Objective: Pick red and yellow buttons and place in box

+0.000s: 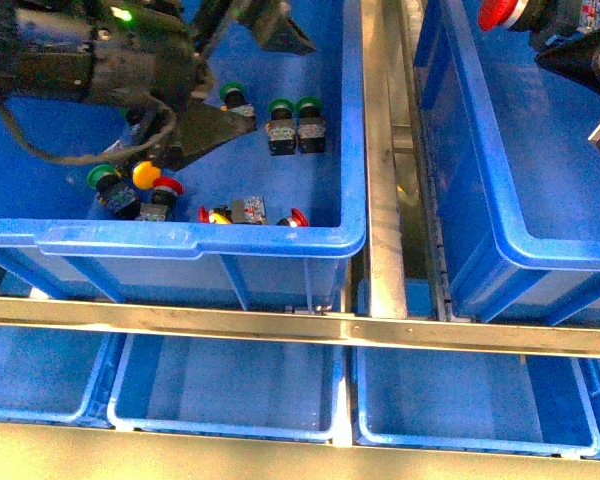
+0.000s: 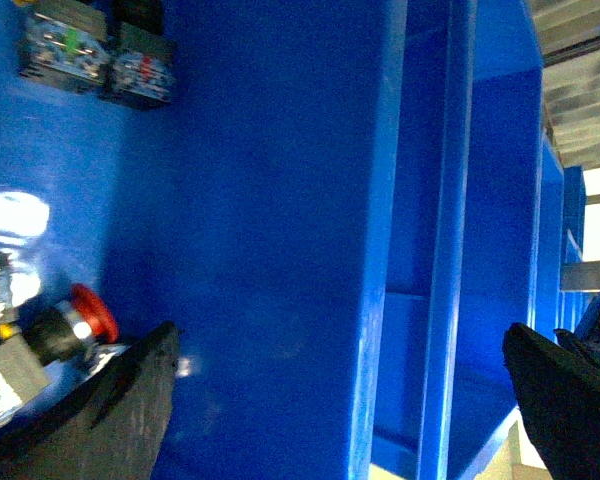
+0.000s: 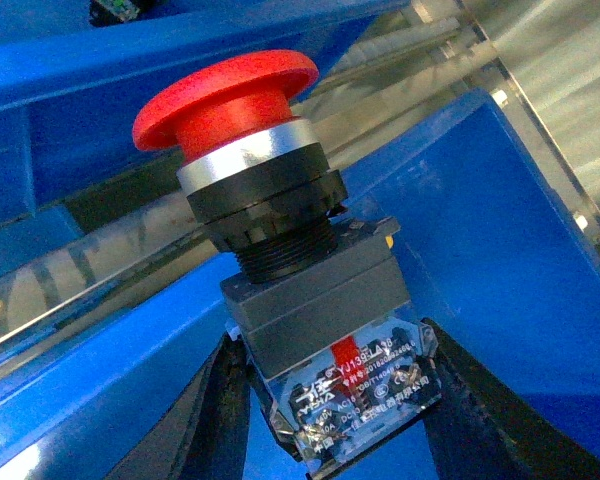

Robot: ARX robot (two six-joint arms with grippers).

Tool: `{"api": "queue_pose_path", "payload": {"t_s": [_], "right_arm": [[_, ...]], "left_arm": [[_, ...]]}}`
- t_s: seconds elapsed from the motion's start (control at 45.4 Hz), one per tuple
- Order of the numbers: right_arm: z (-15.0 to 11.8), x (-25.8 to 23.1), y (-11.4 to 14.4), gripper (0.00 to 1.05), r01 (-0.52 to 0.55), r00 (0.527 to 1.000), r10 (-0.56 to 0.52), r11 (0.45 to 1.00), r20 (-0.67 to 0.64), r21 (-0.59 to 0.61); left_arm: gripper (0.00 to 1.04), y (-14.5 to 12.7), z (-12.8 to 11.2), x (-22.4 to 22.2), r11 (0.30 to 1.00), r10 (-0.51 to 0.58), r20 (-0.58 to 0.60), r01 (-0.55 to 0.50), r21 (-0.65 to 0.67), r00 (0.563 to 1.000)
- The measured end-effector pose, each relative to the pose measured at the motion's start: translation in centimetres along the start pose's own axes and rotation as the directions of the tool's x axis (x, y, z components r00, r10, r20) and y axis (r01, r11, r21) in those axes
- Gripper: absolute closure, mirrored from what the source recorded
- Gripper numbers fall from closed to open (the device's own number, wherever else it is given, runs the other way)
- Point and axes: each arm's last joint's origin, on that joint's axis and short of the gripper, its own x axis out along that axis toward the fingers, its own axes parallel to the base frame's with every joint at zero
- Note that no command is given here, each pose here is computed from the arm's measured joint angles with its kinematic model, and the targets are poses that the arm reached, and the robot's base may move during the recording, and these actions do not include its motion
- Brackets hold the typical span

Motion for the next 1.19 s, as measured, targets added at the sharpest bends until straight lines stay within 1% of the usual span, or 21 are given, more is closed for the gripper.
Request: {"api": "queue_pose_path", "payload": {"t_s": [0.154,0.198,0.309,0.375,0.441,0.507,0.595,0.639,0.705,0.727,0.771,0.793,0.815,0.837,0.859,0.881,0.904,0.948,1.036,1.19], "right_arm": [[-0.2,-0.3,-0.1,0.65,0.001,1.0,-0.001,1.0,-0.01,0.004],[-0.2,-0.4,-0.2,0.65,0.004,1.0,-0.004,1.0,-0.014,0.005],[-0.2,-0.7,-0.5,0.65,0.013,1.0,-0.013,1.0,-0.024,0.007],[-0.2,-1.1,-0.8,0.65,0.024,0.999,-0.023,1.0,-0.031,0.009],[-0.1,-1.5,-1.1,0.65,0.035,0.999,-0.034,0.999,-0.038,0.013],[-0.1,-1.9,-1.6,0.65,0.05,0.998,-0.049,0.998,-0.045,0.028],[-0.2,-2.3,-1.9,0.65,0.062,0.997,-0.059,0.997,-0.055,0.048],[-0.2,-2.5,-2.1,0.65,0.068,0.996,-0.065,0.996,-0.058,0.053],[-0.2,-2.7,-2.2,0.65,0.076,0.995,-0.072,0.995,-0.064,0.062],[-0.3,-2.8,-2.3,0.65,0.083,0.995,-0.078,0.994,-0.067,0.065],[-0.2,-3.1,-2.4,0.65,0.09,0.994,-0.085,0.993,-0.069,0.072],[-0.2,-3.3,-2.5,0.65,0.096,0.993,-0.091,0.992,-0.07,0.078],[-0.2,-3.4,-2.5,0.65,0.099,0.993,-0.093,0.992,-0.07,0.082],[-0.2,-3.6,-2.5,0.65,0.104,0.993,-0.098,0.99,-0.072,0.094],[-0.2,-3.8,-2.5,0.65,0.107,0.992,-0.1,0.989,-0.075,0.098],[-0.2,-3.9,-2.5,0.65,0.122,0.99,-0.113,0.987,-0.089,0.108],[-0.3,-4.1,-2.4,0.65,0.131,0.988,-0.12,0.984,-0.099,0.122],[-0.4,-4.3,-2.3,0.65,0.135,0.987,-0.121,0.982,-0.105,0.136],[-0.4,-4.7,-1.9,0.65,0.141,0.986,-0.122,0.974,-0.116,0.176],[-0.5,-5.1,-1.9,0.65,0.171,0.98,-0.145,0.962,-0.135,0.211]], "left_arm": [[0.08,0.5,0.3,-2.3,0.998,0.031,0.041,-0.033,0.046,0.999],[0.08,0.5,0.4,-3.2,0.995,0.055,0.068,-0.06,0.077,0.996],[0.08,0.8,0.5,-4.6,0.987,0.079,0.094,-0.09,0.13,0.992],[0.08,1.3,0.3,-6.2,0.973,0.117,0.128,-0.139,0.182,0.985],[0.08,1.8,0.1,-7.6,0.964,0.147,0.138,-0.173,0.204,0.979],[0.08,2.3,0.0,-9.4,0.94,0.198,0.184,-0.24,0.244,0.963],[0.08,2.7,0.0,-10.8,0.917,0.235,0.227,-0.293,0.27,0.945],[0.08,2.9,-0.1,-11.8,0.898,0.26,0.266,-0.334,0.287,0.928],[0.08,3.2,-0.3,-12.7,0.883,0.284,0.291,-0.367,0.292,0.914],[0.09,3.4,-0.4,-13.1,0.871,0.301,0.308,-0.392,0.297,0.902],[0.15,4.1,-0.8,-13.8,0.814,0.319,0.435,-0.478,0.33,0.842],[0.2,4.5,-1.3,-14.5,0.747,0.327,0.545,-0.564,0.351,0.772],[0.24,4.7,-1.8,-14.9,0.714,0.323,0.597,-0.603,0.356,0.735],[0.29,4.9,-2.7,-15.7,0.672,0.313,0.657,-0.649,0.357,0.686],[0.33,5.0,-3.3,-16.2,0.652,0.301,0.687,-0.668,0.359,0.662],[0.4,4.8,-4.3,-17.2,0.628,0.265,0.728,-0.686,0.367,0.632],[0.45,4.5,-5.1,-17.8,0.615,0.235,0.748,-0.691,0.379,0.62],[0.51,4.3,-5.8,-18.4,0.604,0.216,0.76,-0.696,0.389,0.613],[0.63,3.9,-7.0,-19.4,0.59,0.213,0.762,-0.702,0.398,0.612],[0.83,3.4,-8.0,-20.4,0.579,0.22,0.757,-0.707,0.406,0.615]]}}
